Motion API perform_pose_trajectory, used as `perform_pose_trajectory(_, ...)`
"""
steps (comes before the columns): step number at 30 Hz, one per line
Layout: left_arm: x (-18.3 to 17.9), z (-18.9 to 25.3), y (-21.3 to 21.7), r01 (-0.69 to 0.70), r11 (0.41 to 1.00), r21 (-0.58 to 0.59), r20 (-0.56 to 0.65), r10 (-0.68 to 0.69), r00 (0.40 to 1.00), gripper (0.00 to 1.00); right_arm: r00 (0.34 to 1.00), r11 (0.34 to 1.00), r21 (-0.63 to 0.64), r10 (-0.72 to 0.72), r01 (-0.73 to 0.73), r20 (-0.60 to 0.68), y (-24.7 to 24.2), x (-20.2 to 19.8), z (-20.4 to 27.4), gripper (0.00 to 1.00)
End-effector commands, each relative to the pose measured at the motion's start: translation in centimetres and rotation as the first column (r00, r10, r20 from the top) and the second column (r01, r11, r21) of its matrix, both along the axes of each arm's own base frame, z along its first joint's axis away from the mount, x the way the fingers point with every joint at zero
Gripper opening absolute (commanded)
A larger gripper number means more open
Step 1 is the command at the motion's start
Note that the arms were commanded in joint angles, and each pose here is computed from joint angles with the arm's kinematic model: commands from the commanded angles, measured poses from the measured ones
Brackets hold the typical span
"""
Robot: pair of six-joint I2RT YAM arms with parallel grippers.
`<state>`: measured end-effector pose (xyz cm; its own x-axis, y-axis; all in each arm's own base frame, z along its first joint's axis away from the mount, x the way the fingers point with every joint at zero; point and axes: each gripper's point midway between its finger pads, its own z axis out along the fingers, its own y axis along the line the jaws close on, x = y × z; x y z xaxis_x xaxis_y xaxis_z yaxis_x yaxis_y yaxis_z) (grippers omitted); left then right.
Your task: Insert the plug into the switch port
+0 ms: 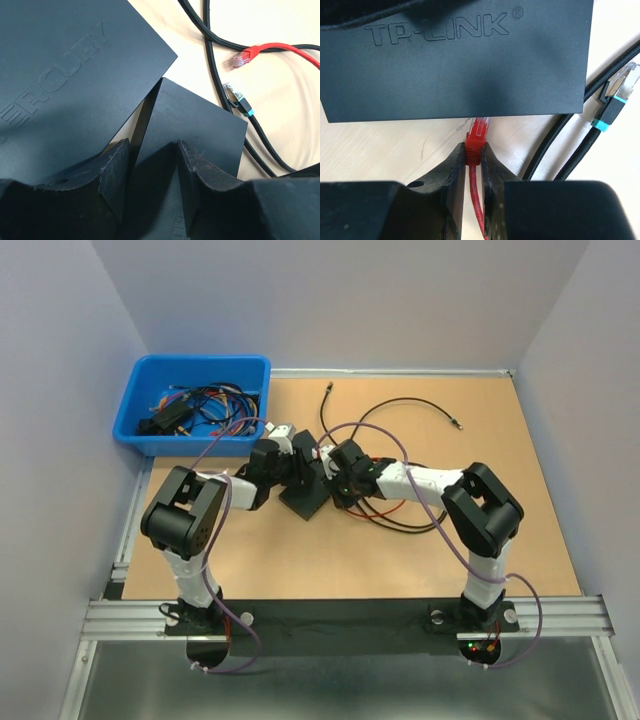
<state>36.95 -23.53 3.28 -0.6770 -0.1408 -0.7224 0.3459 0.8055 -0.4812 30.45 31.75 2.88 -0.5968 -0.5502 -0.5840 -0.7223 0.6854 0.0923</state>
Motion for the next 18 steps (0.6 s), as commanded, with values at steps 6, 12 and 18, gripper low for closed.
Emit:
perform_pose_trajectory(6,-15.8,-7.2,-4.6,0.382,0.918,-0.104,-0.507,-0.379,0.774,0.48,0.834,0.801,0.501,-0.005,-0.327,0.552,12.2,8.2,21.7,0.00)
perform_pose_trajectory(12,-16.2,-7.4,-4.9,0.415,0.901,-0.124,-0.514,-0.417,0.750,0.48,0.863,0.779,0.512,0.073,-0.363,0.500,12.8,6.6,20.1,0.01)
perform_pose_trajectory(18,-16.3,-6.5,-5.3,0.438,0.893,-0.106,-0.487,-0.431,0.760,0.48,0.881,0.801,0.503,0.063,-0.325,0.469,11.2,4.8,18.4,0.00)
